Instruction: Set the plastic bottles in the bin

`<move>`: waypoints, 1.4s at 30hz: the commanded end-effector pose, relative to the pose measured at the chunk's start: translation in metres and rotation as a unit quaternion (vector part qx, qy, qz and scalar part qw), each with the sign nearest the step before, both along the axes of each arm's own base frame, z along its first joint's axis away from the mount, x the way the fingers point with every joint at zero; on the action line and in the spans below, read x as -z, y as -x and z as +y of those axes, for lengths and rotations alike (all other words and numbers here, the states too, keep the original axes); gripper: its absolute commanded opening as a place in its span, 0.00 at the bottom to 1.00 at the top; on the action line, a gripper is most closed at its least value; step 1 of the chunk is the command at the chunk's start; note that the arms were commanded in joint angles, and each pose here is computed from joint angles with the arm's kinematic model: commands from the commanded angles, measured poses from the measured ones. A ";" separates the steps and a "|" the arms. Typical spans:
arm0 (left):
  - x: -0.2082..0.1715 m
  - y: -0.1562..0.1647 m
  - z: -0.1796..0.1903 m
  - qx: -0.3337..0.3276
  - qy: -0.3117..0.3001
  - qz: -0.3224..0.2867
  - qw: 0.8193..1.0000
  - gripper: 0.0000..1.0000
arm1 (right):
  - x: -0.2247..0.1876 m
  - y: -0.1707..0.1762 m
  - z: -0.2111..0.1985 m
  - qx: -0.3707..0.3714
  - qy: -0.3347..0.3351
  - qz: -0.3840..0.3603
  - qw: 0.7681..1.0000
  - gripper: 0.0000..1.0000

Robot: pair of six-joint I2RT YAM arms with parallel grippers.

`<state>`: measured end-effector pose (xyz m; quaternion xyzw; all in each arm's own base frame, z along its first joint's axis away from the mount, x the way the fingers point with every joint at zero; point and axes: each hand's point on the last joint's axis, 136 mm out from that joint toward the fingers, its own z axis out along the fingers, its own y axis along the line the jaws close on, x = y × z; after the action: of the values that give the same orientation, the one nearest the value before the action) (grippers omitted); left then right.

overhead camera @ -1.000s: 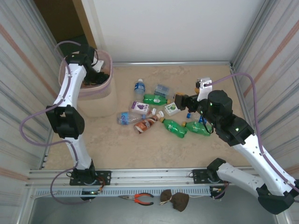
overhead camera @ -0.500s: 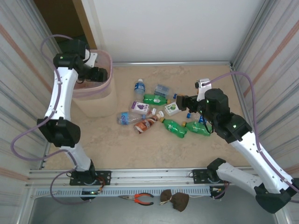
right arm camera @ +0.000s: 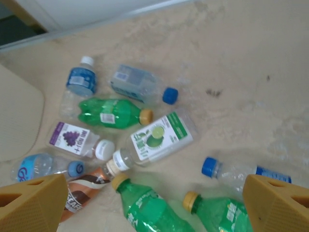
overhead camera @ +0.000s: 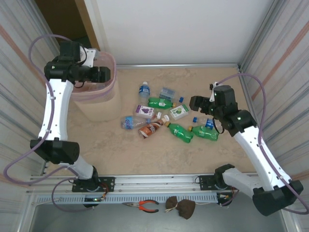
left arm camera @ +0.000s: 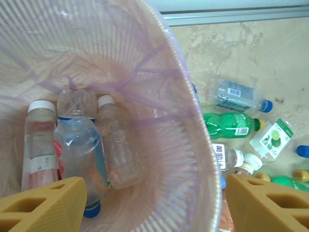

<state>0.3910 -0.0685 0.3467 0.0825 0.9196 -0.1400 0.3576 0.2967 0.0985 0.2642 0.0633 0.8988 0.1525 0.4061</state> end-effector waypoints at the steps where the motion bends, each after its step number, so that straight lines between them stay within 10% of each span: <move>1: -0.018 0.010 -0.007 0.007 0.032 -0.027 0.999 0.76 | 0.022 0.009 -0.004 0.021 -0.031 0.069 0.997 0.92; 12: -0.035 0.031 -0.039 0.048 0.084 -0.071 0.993 0.76 | 0.073 0.022 0.043 -0.156 0.065 0.136 0.976 0.86; 23: -0.013 0.047 -0.068 0.073 0.122 -0.065 0.988 0.76 | 0.134 0.029 0.113 -0.358 0.259 0.192 0.876 0.82; 42: 0.008 0.064 -0.081 0.084 0.127 -0.047 0.987 0.75 | 0.218 -0.003 0.138 -0.380 0.388 0.277 0.792 0.64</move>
<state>0.3335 -0.1463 0.3342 0.1182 0.8714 -0.2721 0.3908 0.2984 0.2458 0.0480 -0.3944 0.9156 -0.0570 0.0530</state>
